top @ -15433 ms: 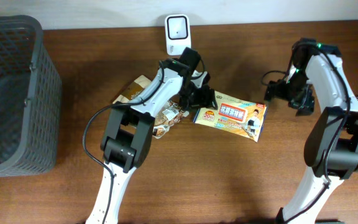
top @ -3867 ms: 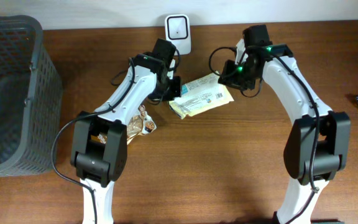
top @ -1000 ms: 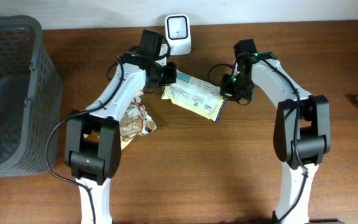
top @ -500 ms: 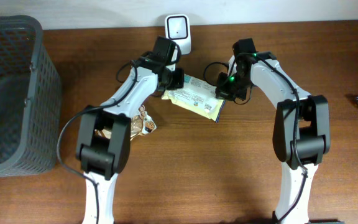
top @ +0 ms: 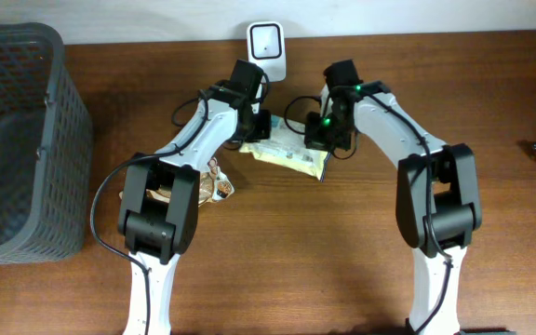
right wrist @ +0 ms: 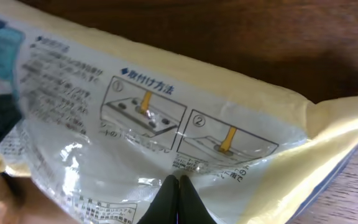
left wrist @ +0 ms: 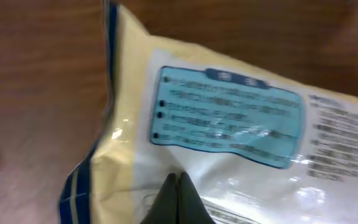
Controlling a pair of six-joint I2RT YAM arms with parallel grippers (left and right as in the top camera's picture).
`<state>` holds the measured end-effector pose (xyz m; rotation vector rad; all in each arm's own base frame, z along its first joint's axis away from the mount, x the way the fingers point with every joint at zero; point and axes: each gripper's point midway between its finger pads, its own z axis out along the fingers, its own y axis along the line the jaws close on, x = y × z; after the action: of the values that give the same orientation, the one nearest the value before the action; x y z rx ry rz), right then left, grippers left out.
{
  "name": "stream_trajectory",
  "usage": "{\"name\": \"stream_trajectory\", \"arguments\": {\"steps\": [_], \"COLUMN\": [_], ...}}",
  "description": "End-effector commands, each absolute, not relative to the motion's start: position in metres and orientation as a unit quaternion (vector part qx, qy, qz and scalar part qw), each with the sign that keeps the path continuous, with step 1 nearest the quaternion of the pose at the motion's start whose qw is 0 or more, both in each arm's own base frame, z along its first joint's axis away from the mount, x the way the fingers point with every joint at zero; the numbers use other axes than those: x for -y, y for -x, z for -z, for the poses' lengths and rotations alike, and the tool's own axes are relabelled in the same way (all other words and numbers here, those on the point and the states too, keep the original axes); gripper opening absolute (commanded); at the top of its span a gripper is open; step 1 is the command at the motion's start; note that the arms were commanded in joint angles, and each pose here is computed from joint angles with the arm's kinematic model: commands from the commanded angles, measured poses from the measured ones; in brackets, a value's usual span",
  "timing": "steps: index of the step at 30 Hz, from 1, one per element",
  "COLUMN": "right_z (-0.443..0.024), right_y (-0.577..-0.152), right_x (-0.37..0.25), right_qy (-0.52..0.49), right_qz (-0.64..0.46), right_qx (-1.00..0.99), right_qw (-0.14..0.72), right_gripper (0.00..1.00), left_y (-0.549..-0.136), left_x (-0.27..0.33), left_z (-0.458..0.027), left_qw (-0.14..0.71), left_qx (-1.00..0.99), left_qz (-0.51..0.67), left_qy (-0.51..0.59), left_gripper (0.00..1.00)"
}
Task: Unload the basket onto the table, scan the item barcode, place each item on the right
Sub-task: 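Open the right gripper and withdraw it right, left gripper keeps bag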
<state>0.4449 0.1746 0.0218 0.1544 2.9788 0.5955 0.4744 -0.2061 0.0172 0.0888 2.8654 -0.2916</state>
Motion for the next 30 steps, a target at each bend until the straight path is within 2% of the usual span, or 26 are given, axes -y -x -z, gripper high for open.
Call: {"name": "stream_trajectory", "arguments": {"steps": [1,4,9,14,16,21,22,23,24,25,26,27,28,30], "right_z": [0.019,0.032,0.033,0.029,0.014,-0.03,-0.038,-0.048,-0.056,-0.063,-0.068,-0.07,-0.071,-0.07], "right_y": [-0.427,-0.419,-0.417,-0.418,-0.422,-0.43,-0.43,-0.43,-0.43,-0.429,-0.429,-0.428,-0.428,-0.427], "right_x": [-0.15,-0.137,-0.127,-0.127,-0.127,-0.128,-0.128,-0.131,-0.136,-0.144,-0.153,-0.159,-0.162,-0.161], "right_qy": [-0.081,-0.096,-0.104,-0.104,-0.104,-0.103,-0.099,-0.086,-0.069,-0.047,-0.022,-0.005,0.007,0.012], "right_qz": [-0.117,-0.089,-0.08,-0.081,-0.083,-0.088,-0.089,-0.095,-0.11,-0.133,-0.159,-0.176,-0.183,-0.179], "right_qx": [-0.989,-0.991,-0.991,-0.991,-0.991,-0.99,-0.991,-0.991,-0.991,-0.989,-0.986,-0.984,-0.983,-0.983], "right_qw": [0.026,0.016,0.009,0.011,0.016,0.03,0.032,0.034,0.034,0.033,0.032,0.032,0.033,0.033], "right_gripper": [0.04,0.04,0.04,0.04,0.04,0.04,0.05,0.12,0.26,0.5,0.71,0.87,0.9,0.93], "left_y": [-0.447,-0.437,-0.444,-0.458,-0.464,-0.467,-0.467,-0.467,-0.468,-0.469,-0.471,-0.472,-0.472,-0.471], "left_x": [0.165,0.154,0.115,0.106,0.115,0.122,0.122,0.121,0.12,0.119,0.12,0.123,0.126,0.14], "left_z": [0.012,0.011,-0.01,-0.059,-0.091,-0.103,-0.101,-0.099,-0.099,-0.098,-0.098,-0.097,-0.097,-0.096], "left_qw": [0.071,0.053,0.081,0.128,0.162,0.174,0.172,0.171,0.171,0.17,0.17,0.168,0.166,0.154], "left_qx": [-0.997,-0.998,-0.99,-0.986,-0.985,-0.983,-0.984,-0.984,-0.984,-0.984,-0.984,-0.984,-0.984,-0.984], "left_qz": [0.003,-0.023,-0.113,-0.093,-0.047,-0.016,-0.017,-0.017,-0.017,-0.015,-0.006,0.009,0.024,0.073], "left_qy": [0.007,0.008,0.019,0.041,0.047,0.047,0.048,0.049,0.05,0.052,0.054,0.054,0.053,0.048], "left_gripper": [0.0,0.0,0.0,0.0,0.0,0.0,0.08,0.25,0.4,0.56,0.66,0.74,0.78,0.79]}}
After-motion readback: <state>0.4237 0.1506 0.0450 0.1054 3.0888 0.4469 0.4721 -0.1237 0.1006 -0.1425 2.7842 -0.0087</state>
